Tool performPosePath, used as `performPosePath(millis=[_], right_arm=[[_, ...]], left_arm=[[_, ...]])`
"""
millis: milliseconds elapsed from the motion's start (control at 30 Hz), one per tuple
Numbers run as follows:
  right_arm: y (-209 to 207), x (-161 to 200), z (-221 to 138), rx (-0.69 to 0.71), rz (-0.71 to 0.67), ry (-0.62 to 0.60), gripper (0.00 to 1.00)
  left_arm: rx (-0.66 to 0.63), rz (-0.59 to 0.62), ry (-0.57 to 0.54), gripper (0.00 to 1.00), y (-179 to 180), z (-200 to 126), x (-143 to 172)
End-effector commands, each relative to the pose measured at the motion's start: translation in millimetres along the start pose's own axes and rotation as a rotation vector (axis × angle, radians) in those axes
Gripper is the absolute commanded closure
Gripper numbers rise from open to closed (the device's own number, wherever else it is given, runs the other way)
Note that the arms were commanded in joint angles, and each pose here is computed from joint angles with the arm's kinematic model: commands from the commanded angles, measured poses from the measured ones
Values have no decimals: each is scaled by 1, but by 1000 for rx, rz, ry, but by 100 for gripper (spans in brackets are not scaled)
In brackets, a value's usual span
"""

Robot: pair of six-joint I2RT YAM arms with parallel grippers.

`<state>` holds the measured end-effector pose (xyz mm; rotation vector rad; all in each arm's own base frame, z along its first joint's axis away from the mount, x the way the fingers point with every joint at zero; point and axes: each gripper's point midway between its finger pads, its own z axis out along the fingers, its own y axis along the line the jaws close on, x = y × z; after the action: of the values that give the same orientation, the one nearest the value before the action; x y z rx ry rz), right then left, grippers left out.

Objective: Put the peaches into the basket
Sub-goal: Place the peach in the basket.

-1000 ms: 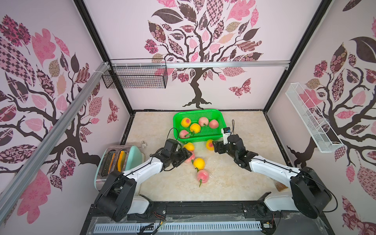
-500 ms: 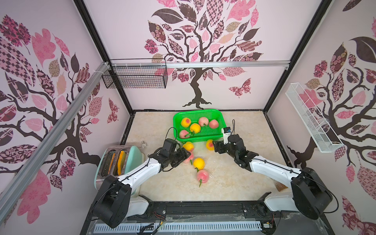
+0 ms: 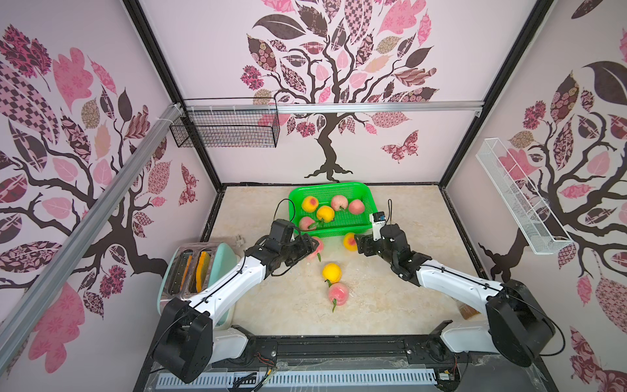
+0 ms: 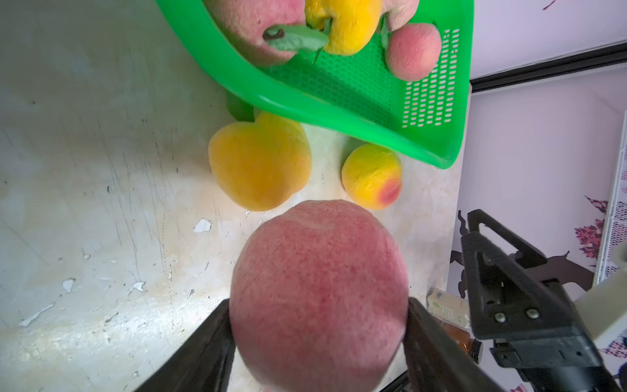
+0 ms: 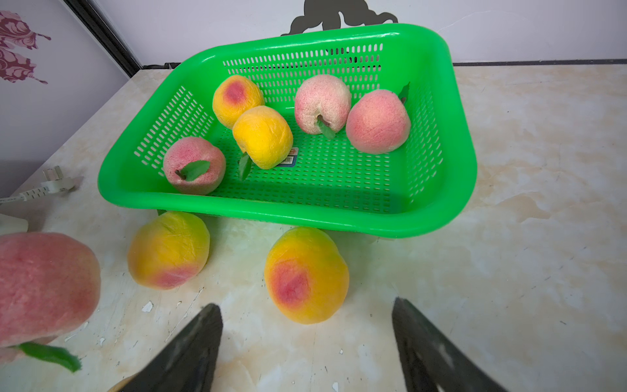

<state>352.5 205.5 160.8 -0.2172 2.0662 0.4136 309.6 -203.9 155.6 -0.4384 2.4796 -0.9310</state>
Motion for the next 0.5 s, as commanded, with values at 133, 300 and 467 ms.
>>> performPosePath(millis=[133, 300, 467], right_arm=[[0, -3, -8, 4, 1, -17, 19], [0, -4, -9, 2, 2, -21, 19], [0, -4, -9, 2, 3, -21, 19]], left_arm=[[32, 54, -56, 27, -19, -14, -27], [42, 83, -58, 26, -28, -13, -40], [48, 107, -56, 27, -38, -7, -55]])
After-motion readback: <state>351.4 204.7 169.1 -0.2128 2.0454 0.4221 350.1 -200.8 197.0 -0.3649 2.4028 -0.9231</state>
